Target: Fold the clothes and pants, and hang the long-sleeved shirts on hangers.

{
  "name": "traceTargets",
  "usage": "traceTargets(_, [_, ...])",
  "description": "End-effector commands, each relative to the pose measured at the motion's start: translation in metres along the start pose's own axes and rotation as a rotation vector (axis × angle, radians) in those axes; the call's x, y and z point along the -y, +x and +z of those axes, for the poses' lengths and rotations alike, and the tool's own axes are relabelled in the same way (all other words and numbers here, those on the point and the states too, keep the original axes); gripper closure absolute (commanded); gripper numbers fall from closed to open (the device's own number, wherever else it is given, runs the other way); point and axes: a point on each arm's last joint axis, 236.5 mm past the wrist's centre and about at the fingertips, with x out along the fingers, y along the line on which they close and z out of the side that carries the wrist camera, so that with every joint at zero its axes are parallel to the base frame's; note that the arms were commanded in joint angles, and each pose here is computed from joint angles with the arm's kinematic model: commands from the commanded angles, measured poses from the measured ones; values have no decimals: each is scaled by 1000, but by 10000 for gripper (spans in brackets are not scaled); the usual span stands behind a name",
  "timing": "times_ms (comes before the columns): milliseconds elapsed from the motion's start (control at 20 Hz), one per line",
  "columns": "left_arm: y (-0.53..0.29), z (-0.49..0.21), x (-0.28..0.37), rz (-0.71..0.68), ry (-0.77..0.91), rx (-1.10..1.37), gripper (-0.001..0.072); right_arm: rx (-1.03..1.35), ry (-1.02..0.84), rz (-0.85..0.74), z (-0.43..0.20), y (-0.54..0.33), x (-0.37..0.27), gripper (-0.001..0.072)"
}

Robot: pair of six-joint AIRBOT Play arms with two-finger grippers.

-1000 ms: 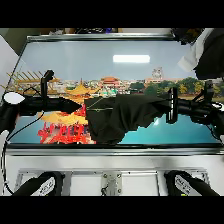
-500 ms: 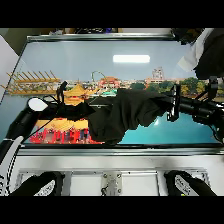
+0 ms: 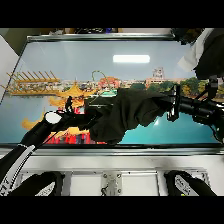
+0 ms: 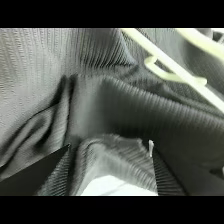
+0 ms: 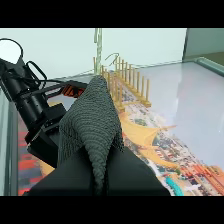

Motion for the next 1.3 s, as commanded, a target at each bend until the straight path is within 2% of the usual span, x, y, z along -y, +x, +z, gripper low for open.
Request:
traceTargets(0, [7, 7, 14, -58, -66, 71, 186, 0, -2, 1, 1, 0, 0, 702])
traceTargets(250, [16, -7, 16, -50, -38, 48, 187, 0, -2, 1, 1, 0, 0, 701])
traceTargets(400, [32, -18, 14, -40, -78, 10, 186, 0, -2, 1, 1, 0, 0, 701])
traceTargets(550, [42, -28, 28, -43, -20, -34, 188, 0, -2, 0, 1, 0, 0, 701])
traceTargets(700, [44, -36, 25, -24, 0, -75, 372, -4, 23, 1, 0, 0, 0, 701])
traceTargets(750, [44, -37, 25, -24, 3, -81, 561, -7, 23, 1, -1, 0, 0, 701])
traceTargets(800, [42, -36, 26, -28, 21, -80, 692, -7, 22, 2, -1, 0, -1, 702])
traceTargets(1100, [10, -3, 20, -17, 69, -19, 694, -22, -17, -96, 18, -2, 4, 702])
traceTargets(1250, [-7, 10, 13, 9, 103, 0, 694, -18, -12, -94, 30, -2, -7, 702])
